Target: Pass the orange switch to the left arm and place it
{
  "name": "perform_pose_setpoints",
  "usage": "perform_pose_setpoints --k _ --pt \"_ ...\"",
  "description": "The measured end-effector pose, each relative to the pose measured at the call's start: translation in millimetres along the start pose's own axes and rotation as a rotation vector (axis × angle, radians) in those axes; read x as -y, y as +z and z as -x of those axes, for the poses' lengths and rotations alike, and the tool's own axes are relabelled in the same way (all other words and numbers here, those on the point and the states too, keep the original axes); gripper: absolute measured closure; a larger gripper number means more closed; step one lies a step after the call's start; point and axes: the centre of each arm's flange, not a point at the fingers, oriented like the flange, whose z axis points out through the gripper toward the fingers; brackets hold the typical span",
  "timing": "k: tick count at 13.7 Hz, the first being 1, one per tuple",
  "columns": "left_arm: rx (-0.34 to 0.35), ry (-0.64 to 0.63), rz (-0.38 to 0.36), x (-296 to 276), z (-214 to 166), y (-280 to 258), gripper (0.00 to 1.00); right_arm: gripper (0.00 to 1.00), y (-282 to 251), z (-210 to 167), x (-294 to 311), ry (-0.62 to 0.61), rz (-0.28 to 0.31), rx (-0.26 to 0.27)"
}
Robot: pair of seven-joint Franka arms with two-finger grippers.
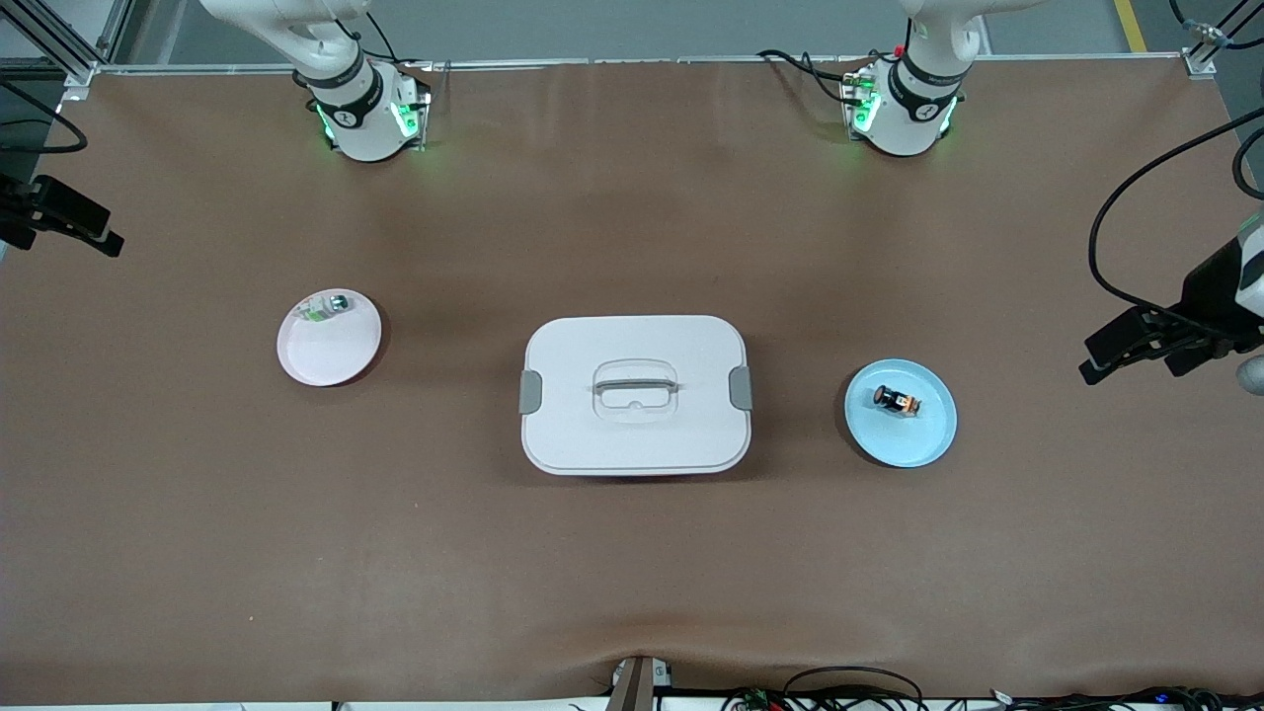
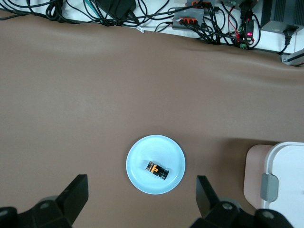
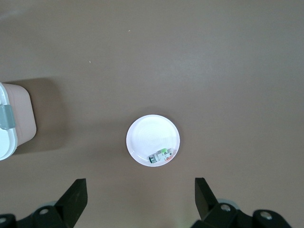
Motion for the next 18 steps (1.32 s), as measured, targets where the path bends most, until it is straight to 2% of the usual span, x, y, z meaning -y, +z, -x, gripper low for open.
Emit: perform_pose_setpoints --k 6,14,18 --pt "0.018 0.0 -0.043 -6 3 2 0.0 0.0 0 0 0 0.0 -0.001 0.001" --pt "0.042 -0.017 -0.044 5 7 3 0.0 0.0 0 0 0 0.003 -0.001 0.002" --pt "0.044 -0.036 -0.028 19 25 -11 0.0 0.0 0 0 0 0.003 -0.001 0.002"
